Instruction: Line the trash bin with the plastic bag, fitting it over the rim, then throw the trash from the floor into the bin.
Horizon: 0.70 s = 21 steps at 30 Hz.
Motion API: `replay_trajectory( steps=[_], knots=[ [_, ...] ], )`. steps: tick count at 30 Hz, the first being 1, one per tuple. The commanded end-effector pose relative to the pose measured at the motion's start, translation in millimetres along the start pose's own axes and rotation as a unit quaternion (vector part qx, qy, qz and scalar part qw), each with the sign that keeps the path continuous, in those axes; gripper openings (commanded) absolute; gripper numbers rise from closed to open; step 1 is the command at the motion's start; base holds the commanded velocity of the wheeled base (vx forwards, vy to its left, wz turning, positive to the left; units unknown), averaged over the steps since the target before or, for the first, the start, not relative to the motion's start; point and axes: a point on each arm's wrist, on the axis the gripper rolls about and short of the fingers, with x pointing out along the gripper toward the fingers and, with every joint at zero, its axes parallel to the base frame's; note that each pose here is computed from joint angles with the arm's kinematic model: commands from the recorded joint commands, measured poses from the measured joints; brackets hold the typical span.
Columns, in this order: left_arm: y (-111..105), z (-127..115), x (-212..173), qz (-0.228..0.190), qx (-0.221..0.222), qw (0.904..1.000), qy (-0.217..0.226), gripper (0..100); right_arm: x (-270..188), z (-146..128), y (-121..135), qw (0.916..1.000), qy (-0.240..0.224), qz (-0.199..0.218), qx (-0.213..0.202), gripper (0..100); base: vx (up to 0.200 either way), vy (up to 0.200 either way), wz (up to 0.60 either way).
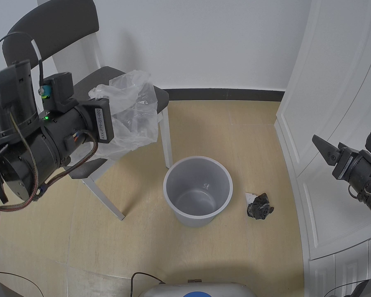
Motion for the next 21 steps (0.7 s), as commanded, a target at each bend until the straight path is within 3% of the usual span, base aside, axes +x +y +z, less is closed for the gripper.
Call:
replay_trajectory(
  steps=[1, 3, 10, 17, 21],
  knots=[
    [-5, 17, -8, -0.019, -0.020, 0.9994, -0.019, 0, 3, -11, 2, 0.9998, 0.018, 0.005, -0.008, 100, 0.000, 0.000, 0.00],
    [-10, 27, -20, -0.062, -0.024, 0.9977, -0.010, 0, 9, -23, 5, 0.9996, 0.026, 0.006, -0.013, 100, 0.000, 0.000, 0.00],
    [-9, 33, -38, -0.139, -0.022, 0.9899, 0.015, 0, 5, -26, 6, 0.9995, 0.027, 0.007, -0.016, 100, 0.000, 0.000, 0.00],
    [2, 50, -70, -0.249, -0.024, 0.9678, 0.024, 0, 4, -28, 5, 0.9993, 0.031, 0.010, -0.017, 100, 0.000, 0.000, 0.00],
    [8, 52, -74, -0.277, -0.026, 0.9602, 0.024, 0, 3, -32, 4, 0.9989, 0.040, 0.009, -0.021, 100, 0.000, 0.000, 0.00]
  ],
)
